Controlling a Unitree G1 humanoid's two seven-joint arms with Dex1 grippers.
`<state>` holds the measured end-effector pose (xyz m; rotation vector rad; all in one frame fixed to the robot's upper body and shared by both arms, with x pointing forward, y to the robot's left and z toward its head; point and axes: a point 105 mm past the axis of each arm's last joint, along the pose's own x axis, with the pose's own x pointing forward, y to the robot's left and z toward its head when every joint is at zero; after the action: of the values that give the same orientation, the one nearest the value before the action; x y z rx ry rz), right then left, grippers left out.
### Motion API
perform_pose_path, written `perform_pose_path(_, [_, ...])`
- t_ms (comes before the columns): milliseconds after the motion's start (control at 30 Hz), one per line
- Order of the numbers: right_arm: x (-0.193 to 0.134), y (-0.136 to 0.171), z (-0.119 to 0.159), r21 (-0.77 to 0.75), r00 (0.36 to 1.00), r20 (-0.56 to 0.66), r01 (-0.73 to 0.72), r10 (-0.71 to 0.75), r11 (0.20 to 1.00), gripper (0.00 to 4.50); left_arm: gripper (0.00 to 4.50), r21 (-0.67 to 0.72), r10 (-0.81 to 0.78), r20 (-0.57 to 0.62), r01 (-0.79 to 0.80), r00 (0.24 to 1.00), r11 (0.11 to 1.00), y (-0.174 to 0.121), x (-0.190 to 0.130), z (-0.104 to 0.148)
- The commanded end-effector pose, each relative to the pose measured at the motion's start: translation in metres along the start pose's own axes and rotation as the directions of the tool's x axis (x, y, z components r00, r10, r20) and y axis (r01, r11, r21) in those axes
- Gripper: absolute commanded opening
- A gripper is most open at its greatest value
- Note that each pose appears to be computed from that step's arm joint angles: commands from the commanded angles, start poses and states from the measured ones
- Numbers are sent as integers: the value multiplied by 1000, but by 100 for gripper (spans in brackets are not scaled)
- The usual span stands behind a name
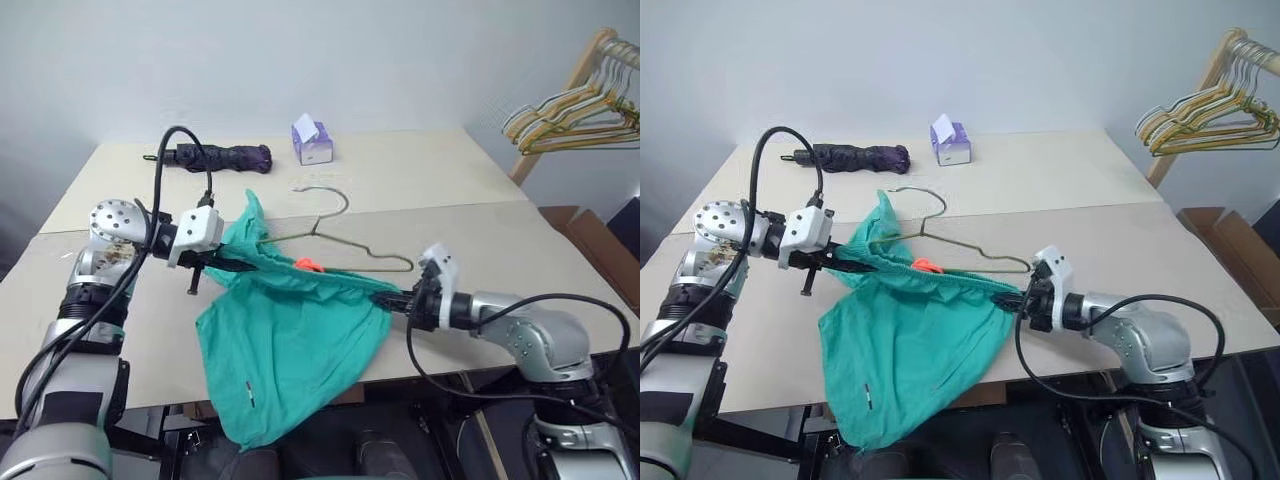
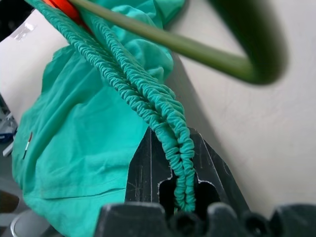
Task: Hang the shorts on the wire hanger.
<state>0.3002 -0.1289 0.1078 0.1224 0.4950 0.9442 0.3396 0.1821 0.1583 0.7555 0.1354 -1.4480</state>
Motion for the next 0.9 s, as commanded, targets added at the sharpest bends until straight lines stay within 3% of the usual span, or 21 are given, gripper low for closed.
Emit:
perform_pose_path(33, [-22,-23,8,-33,996,-2,87,-87,996,3,0,3,51,-28,-51,998,999,3,-25,1])
perform_pose_path(667, [-48,-55,8,-108,983,-76,158,-167,981,3,0,-15,31,-85,-32,996,999,-12,-41,-10])
perform_pose_path(900, [-47,-56,1,-103,981,-94,159,-168,982,3,0,-25,88,-1,-88,996,996,-7,-38,-2])
